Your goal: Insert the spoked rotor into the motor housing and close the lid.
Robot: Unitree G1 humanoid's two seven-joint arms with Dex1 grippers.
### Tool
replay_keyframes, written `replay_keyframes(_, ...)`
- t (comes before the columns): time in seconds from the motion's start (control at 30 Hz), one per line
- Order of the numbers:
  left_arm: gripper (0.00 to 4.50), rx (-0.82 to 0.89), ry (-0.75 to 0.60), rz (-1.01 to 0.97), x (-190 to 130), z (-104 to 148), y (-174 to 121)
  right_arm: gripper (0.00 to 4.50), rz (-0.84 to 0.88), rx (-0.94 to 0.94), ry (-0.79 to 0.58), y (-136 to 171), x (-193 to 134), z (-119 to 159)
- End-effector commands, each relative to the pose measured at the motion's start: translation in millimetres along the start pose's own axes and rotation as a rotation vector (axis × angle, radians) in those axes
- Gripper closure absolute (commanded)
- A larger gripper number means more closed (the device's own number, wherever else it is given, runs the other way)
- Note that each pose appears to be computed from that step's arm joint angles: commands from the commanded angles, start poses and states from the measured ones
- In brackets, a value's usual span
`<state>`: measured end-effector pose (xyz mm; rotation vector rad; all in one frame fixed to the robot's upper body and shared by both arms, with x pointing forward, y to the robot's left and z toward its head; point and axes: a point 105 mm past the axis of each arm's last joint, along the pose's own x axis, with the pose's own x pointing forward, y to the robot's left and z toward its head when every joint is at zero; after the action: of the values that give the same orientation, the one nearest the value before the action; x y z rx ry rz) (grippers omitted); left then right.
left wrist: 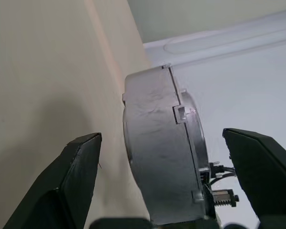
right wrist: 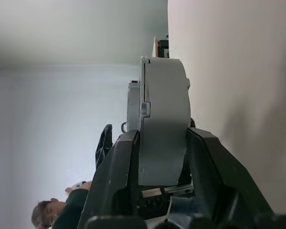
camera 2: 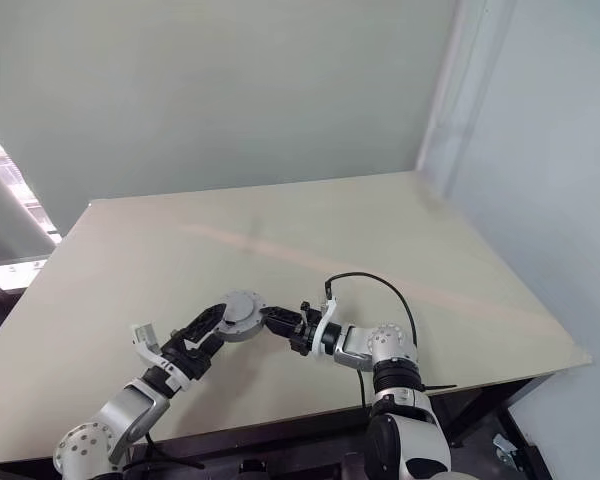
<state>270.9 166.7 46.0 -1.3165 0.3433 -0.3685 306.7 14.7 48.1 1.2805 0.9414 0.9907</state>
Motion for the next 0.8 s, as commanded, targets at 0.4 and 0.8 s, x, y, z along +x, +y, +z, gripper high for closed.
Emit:
replay_keyframes(0.4,0.90,-0.034,-0.007,-0.045,13,-2,-6,3.23,0.114,-0.068,0.035,34,12,-2)
replay_keyframes(0.8,2.36,-0.101,0.082,-0.083,17,-20,-8,3.23,0.113,-0.089,0.034,35,11,-2)
